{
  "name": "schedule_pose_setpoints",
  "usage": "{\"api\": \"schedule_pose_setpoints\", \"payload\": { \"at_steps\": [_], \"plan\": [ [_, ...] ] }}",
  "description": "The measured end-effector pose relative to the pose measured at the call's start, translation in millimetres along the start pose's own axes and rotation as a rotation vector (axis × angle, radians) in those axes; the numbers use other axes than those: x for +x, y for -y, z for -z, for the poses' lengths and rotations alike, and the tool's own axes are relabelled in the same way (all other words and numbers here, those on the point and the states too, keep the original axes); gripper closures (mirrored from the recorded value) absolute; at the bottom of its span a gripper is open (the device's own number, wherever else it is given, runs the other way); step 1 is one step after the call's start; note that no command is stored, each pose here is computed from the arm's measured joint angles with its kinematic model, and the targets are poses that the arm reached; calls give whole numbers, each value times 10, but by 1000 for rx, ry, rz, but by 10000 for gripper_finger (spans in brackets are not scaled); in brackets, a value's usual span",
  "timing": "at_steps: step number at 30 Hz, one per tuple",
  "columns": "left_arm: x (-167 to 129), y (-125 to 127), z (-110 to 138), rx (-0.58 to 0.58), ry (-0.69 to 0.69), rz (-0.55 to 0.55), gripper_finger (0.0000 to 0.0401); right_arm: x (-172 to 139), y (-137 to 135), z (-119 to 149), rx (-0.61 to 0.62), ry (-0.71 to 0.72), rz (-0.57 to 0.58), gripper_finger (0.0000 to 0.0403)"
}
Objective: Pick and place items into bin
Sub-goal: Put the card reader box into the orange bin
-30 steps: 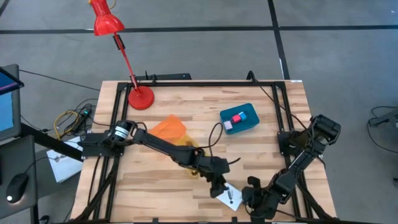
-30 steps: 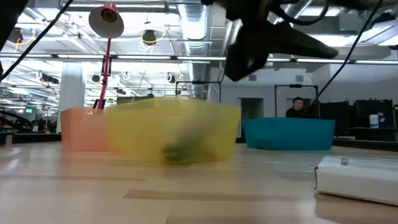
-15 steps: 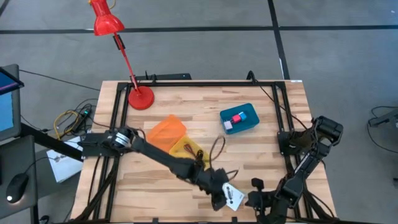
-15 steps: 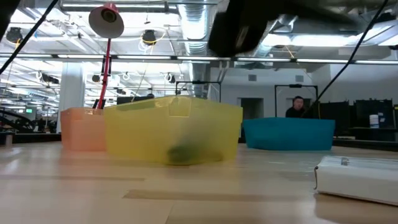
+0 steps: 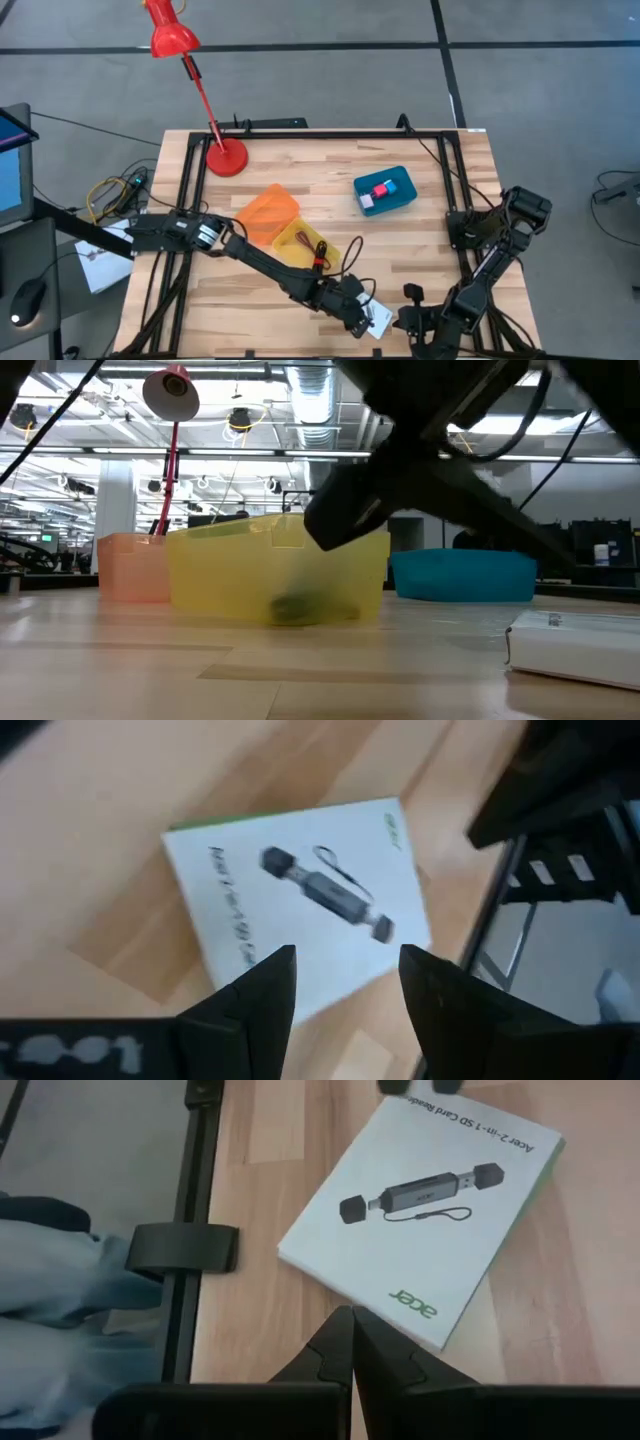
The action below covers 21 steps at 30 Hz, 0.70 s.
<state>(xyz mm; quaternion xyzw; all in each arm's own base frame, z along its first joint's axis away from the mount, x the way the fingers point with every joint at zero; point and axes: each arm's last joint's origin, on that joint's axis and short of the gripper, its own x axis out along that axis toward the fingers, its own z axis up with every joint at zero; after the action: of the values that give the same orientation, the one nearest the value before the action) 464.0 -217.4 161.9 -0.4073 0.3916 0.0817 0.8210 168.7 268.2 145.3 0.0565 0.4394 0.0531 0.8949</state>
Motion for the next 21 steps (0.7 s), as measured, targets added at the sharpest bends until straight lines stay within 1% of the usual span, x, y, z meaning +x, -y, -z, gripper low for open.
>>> {"api": "schedule_pose_setpoints", "payload": {
  "at_steps": [4,6,9,13,21],
  "plan": [
    [6,-49,-85,-12,-5,-19,232,30,38,-47,8,4,12,403],
    [5,-110,-94,-11,-29,-69,232,99,58,-70,22,6,23,403],
    [2,-184,-92,-6,-53,-133,232,245,66,-12,10,-23,33,403],
    [-1,-195,-81,21,-66,-145,232,354,20,35,11,-7,25,403],
    [0,-221,-101,29,-89,-151,232,358,-11,63,35,1,10,403]
  ]
}}
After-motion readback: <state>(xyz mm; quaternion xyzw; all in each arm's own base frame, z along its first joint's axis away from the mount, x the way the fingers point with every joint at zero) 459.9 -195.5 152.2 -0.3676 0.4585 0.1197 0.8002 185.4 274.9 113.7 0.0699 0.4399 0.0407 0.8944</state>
